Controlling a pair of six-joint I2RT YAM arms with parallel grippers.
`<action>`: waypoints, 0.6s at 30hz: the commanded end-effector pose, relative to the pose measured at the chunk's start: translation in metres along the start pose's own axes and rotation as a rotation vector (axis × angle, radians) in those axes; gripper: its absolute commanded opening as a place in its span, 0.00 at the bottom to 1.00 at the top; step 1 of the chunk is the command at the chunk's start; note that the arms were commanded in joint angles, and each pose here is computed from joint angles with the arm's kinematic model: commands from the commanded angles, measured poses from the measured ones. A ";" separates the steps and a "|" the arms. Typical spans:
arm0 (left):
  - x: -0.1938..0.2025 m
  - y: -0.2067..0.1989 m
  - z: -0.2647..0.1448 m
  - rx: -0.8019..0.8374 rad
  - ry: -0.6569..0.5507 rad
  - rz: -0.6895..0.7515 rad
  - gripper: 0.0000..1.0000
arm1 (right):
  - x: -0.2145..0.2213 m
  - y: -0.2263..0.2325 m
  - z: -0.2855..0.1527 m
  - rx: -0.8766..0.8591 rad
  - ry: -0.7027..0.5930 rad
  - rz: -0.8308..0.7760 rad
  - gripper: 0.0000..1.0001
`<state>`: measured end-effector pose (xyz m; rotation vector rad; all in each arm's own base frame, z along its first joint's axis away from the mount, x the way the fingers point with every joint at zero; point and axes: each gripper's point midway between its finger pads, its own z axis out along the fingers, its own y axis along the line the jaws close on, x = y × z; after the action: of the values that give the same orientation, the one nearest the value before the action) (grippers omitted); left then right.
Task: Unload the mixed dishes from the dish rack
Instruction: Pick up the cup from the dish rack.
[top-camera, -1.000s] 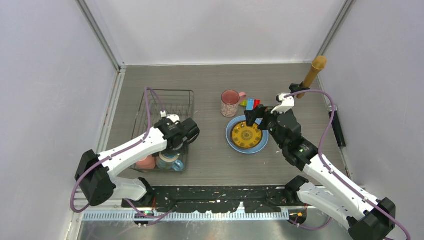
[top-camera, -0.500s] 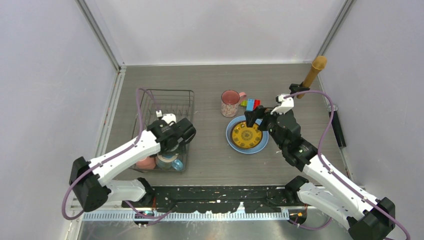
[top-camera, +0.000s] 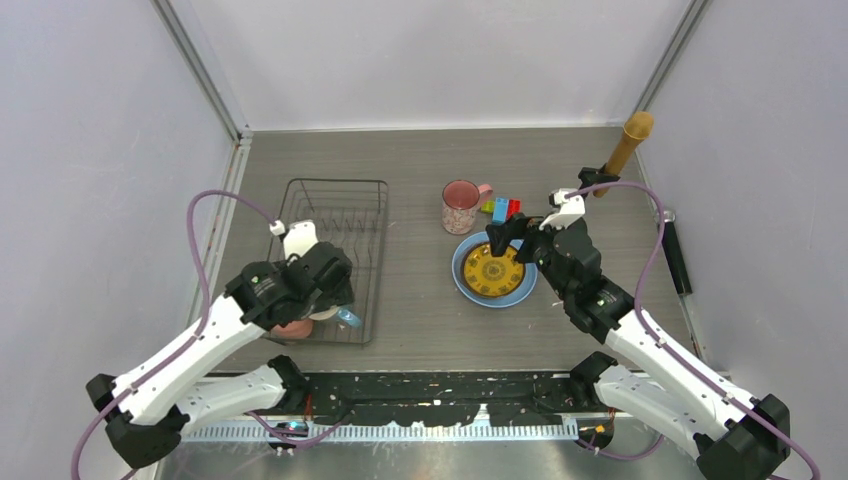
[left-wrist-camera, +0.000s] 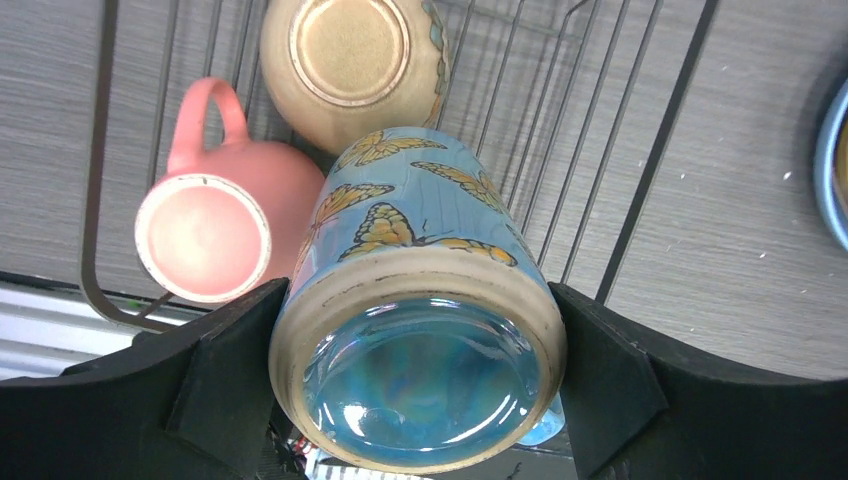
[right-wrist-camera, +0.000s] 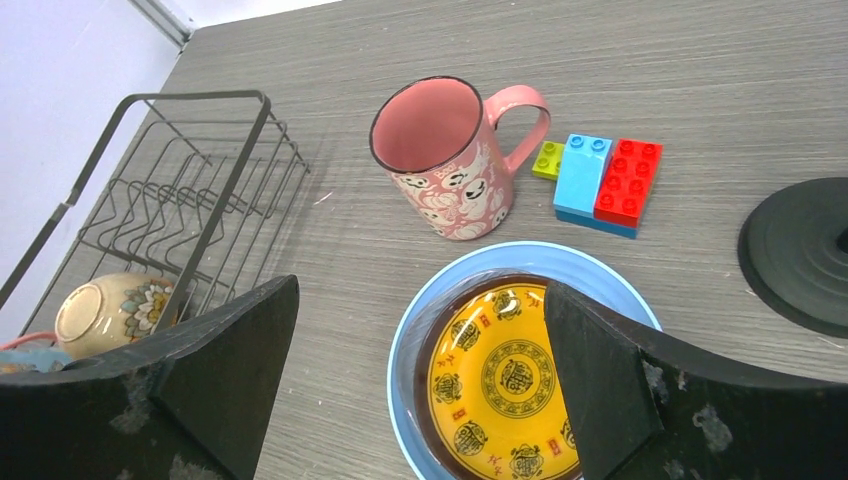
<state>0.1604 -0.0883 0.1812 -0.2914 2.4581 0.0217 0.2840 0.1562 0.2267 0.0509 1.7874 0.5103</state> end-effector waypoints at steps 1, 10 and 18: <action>-0.044 0.003 -0.025 0.048 -0.182 -0.074 0.00 | -0.017 0.016 -0.002 -0.075 -0.052 0.011 1.00; -0.086 -0.002 -0.059 0.163 -0.338 -0.096 0.00 | -0.025 0.047 -0.013 -0.238 -0.078 0.142 1.00; -0.086 -0.046 -0.077 0.468 -0.361 -0.097 0.00 | -0.009 0.082 -0.015 -0.414 0.035 0.202 1.00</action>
<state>0.1742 -0.0926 0.2566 -0.2032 2.1831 -0.2605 0.2624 0.1990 0.2474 -0.0110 1.7242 0.8533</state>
